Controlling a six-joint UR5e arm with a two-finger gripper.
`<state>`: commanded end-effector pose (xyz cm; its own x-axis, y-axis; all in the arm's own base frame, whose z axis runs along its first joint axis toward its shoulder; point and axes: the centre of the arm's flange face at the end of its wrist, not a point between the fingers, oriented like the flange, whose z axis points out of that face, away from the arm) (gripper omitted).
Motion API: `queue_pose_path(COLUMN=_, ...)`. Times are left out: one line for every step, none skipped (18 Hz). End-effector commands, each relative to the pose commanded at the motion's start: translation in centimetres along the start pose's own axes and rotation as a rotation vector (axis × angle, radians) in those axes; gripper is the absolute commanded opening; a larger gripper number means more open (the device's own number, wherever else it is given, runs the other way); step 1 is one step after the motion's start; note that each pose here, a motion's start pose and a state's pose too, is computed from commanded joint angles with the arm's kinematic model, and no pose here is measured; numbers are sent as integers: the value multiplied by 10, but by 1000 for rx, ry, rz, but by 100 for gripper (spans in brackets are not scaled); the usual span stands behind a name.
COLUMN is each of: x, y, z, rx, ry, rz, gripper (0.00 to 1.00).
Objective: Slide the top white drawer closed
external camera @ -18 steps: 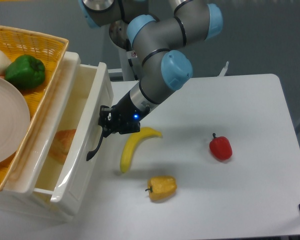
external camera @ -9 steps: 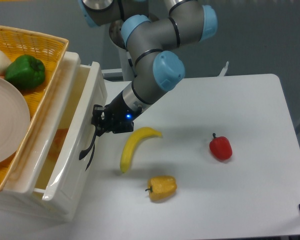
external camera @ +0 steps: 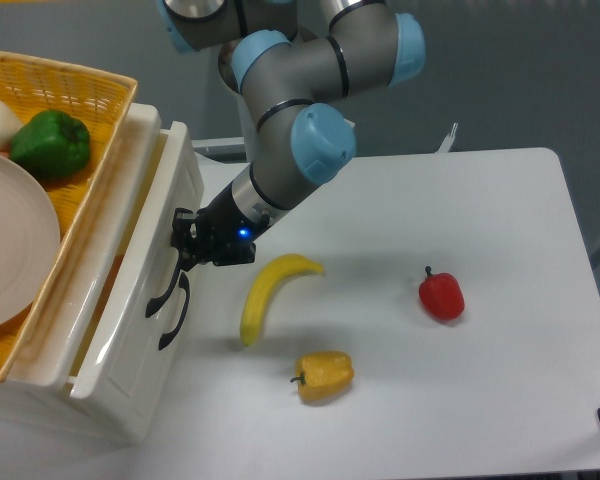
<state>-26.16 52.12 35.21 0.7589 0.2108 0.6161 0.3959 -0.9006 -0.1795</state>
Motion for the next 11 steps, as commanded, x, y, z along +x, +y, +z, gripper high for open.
queue_pose_path(x=1, y=0, z=1, rx=0, ry=2, rz=1, gripper=0)
queue_pose_path(x=3, y=0, z=3, rx=-5, ry=1, rz=6, gripper=0)
queue_pose_path(x=5, y=0, z=4, rx=-7, ry=2, rz=8, gripper=0)
queue_pose_path(x=6, y=0, z=5, rx=-8, ry=2, rz=9, gripper=0)
queue_pose_path(x=6, y=-1, z=4, rx=-3, ry=1, rz=12, gripper=0)
queue_pose_path(x=6, y=-1, z=4, rx=-2, ry=1, rz=11, gripper=0)
queue_pose_path(x=7, y=-1, z=4, rx=-3, ry=1, rz=11, gripper=0)
queue_pose_path(x=6, y=-2, z=4, rx=0, ry=-2, rz=12, gripper=0)
queue_pose_path(x=8, y=-2, z=5, rx=-2, ry=-2, rz=13, gripper=0)
queue_pose_path(x=9, y=-2, z=6, rx=-2, ry=-2, rz=12, gripper=0)
queue_pose_path(x=9, y=-2, z=6, rx=-3, ry=-2, rz=13, gripper=0)
